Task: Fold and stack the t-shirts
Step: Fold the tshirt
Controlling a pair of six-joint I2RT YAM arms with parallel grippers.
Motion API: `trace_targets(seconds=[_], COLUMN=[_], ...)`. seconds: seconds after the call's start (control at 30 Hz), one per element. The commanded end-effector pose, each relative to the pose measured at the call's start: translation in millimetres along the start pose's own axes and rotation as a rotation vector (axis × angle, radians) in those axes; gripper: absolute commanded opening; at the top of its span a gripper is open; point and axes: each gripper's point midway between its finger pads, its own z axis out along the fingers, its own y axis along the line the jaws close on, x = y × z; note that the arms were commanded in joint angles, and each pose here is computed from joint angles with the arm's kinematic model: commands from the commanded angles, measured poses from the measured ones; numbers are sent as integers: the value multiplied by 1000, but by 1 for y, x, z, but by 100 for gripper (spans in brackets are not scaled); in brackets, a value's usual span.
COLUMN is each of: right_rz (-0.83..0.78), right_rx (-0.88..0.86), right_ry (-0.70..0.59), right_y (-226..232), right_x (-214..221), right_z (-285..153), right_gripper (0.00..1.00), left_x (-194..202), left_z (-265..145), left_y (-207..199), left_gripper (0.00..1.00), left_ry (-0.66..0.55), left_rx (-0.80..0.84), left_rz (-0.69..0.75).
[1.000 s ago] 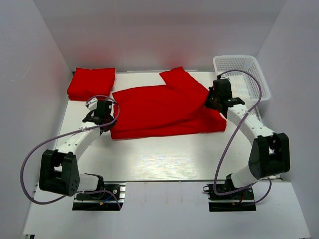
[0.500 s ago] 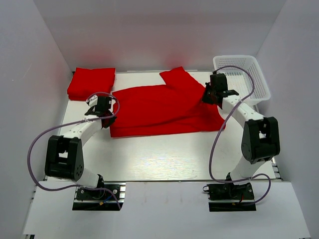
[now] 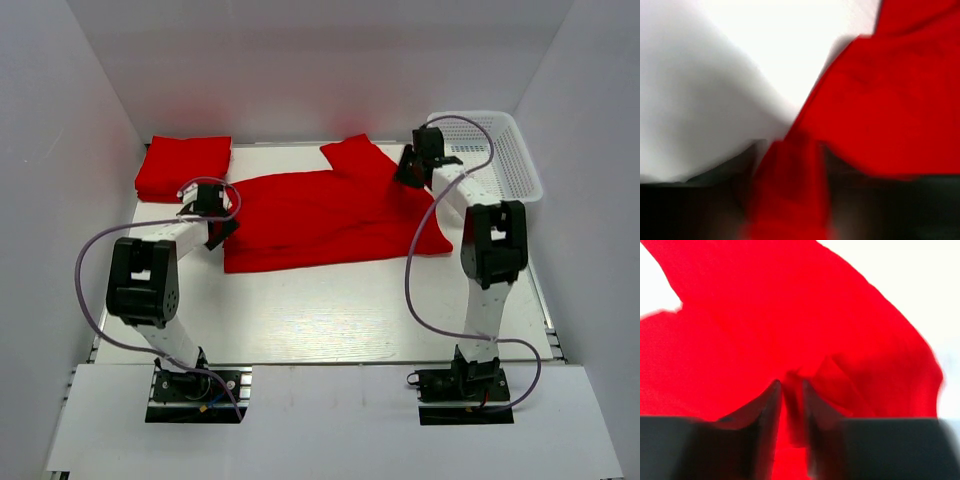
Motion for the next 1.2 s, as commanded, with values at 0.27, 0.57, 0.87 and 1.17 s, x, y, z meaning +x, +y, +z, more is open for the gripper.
trace_targets(seconds=[0.27,0.57,0.87,1.17], right_rz=[-127,-179,-101,50], right_rx=[-275,-284,-123,-32], right_ry=[-13,143,199,260], right_y=[57,23,-28,-73], right_x=[-44,55,107,148], right_z=[-23,-66,-65,-43], right_gripper=[90,90,90,90], left_x=[-84,-22,42,85], left_z=[-41,-62,-46,-26], left_y=[-66,-77,-57,-20], left_gripper=[100,100,100,100], left_ry=[-129,16,163,263], left_rx=[230,458,478,362], left_rz=[7,140,170,172])
